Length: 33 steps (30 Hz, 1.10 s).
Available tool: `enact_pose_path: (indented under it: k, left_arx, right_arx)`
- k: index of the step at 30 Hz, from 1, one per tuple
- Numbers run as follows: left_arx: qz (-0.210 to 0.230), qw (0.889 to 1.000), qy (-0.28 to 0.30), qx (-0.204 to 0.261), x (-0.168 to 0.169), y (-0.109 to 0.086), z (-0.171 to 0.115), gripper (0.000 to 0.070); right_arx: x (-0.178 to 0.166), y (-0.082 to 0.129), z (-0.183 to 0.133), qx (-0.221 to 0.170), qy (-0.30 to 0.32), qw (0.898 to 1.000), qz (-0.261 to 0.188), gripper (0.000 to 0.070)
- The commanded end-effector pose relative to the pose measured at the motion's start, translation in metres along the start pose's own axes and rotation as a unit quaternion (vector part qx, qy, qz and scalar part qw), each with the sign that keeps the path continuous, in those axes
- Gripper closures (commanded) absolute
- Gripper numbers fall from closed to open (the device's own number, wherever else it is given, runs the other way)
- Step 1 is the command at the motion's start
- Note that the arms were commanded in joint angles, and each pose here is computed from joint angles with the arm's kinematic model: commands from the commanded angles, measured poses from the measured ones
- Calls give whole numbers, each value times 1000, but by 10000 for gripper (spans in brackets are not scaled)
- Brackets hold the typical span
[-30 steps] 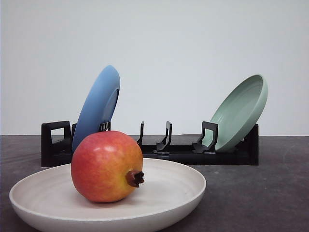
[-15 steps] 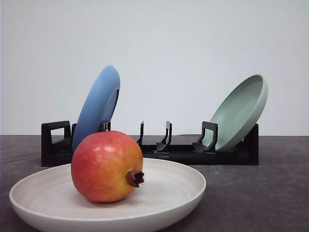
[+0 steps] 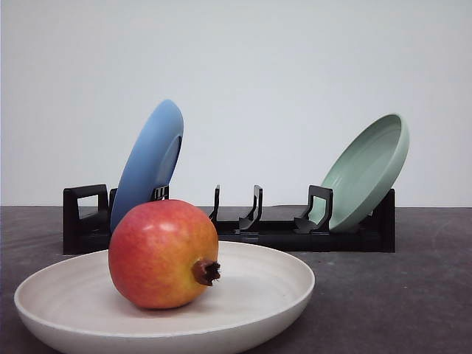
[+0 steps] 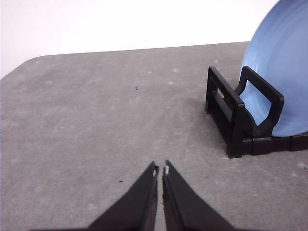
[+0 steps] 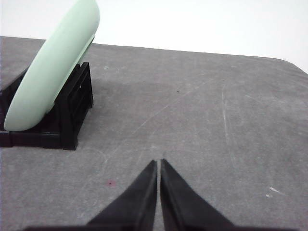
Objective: Place pomegranate in white plate
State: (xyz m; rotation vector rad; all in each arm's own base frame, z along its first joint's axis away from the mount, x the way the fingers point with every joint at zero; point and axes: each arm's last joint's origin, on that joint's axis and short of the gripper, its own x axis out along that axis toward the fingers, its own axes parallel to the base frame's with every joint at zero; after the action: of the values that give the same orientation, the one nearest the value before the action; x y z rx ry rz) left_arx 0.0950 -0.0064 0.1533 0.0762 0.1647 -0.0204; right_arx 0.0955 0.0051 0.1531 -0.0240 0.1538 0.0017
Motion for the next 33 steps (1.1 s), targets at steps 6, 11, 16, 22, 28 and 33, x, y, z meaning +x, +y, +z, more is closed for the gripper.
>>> enact_pose_path:
  k: [6,11,16,22,28,33]
  left_arx:
    - [1,1000,6,0,1,0,-4,700]
    - [1,1000,6,0,1,0,-4,700]
    - [1,1000,6,0,1,0,-4,700]
    - [1,1000,6,0,1,0,-4,700]
    - [1,1000,6,0,1,0,-4,700]
    - [1,1000,6,0,1,0,-4,700]
  right_arx:
    - [1,0,-1,-3,-2,1000,-2,696]
    - [1,0,-1,-3,-2,1000,-2,696]
    - [1,0,-1,-3,-2,1000,-2,696]
    - [1,0,-1,-3,-2,1000,-2,696]
    - [1,0,-1,-3,-2,1000,-2,696]
    - [1,0,-1,-3,-2,1000,-2,696]
